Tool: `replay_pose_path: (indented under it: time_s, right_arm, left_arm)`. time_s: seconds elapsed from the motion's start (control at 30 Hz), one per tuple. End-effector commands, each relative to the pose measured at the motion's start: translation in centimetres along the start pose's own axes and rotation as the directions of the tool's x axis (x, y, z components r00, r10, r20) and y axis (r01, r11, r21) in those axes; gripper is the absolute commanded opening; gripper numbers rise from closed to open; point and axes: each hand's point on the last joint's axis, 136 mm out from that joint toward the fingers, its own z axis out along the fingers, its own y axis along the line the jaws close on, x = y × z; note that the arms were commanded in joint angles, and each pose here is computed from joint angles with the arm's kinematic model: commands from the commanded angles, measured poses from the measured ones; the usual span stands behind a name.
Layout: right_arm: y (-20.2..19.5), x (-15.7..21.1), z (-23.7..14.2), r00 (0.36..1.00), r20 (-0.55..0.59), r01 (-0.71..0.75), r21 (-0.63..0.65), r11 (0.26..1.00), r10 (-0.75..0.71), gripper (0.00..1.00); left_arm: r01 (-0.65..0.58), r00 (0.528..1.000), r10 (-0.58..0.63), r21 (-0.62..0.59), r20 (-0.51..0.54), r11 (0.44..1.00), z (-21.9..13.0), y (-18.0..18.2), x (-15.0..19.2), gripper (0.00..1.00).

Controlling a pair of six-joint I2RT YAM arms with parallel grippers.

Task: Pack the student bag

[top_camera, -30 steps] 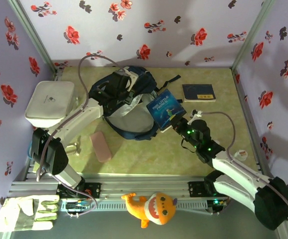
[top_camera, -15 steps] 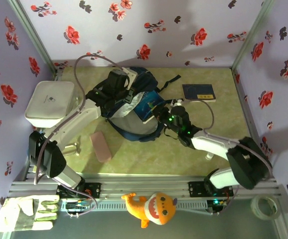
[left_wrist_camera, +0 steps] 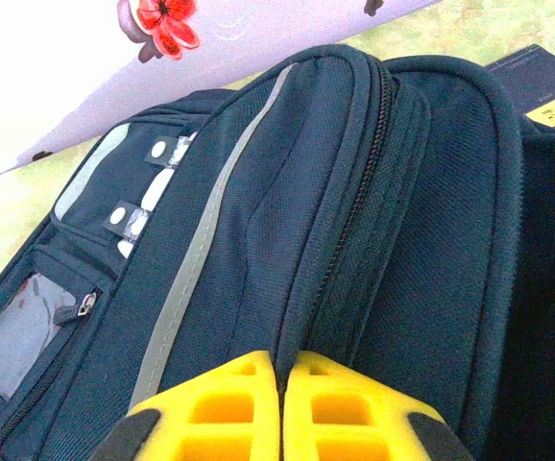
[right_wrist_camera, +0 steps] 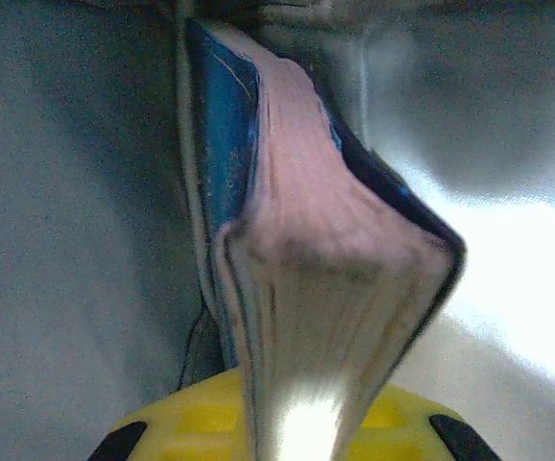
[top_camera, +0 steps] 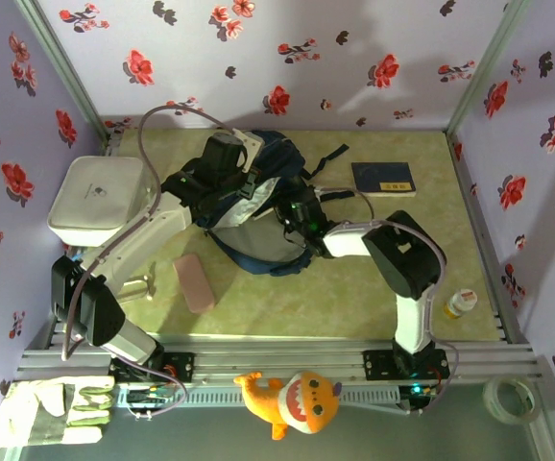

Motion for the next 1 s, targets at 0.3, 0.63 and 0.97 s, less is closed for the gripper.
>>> replay_pose_path:
  time_s: [0.3,0.63,0.97]
  right_arm:
    - [3.1,2.8,5.0,0.988,-0.118,-0.110,-0.063,0.992,0.102,0.18]
    - [4.1,1.6,1.9,0.984,-0.115,-0.146,-0.107,0.984,0.133,0.45]
    - [3.2,0.3,-5.5,0.990,-0.059,-0.132,-0.111,0.985,0.126,0.52]
  left_arm:
    - [0.049,0.967,-0.062,0.060,0.248,0.997,-4.7,-0.6,-7.2,0.00]
    - [0.046,0.972,-0.056,0.050,0.227,0.998,-3.9,-0.5,-6.5,0.00]
    - [0.074,0.980,-0.076,0.019,0.184,0.997,-2.3,0.7,-4.5,0.00]
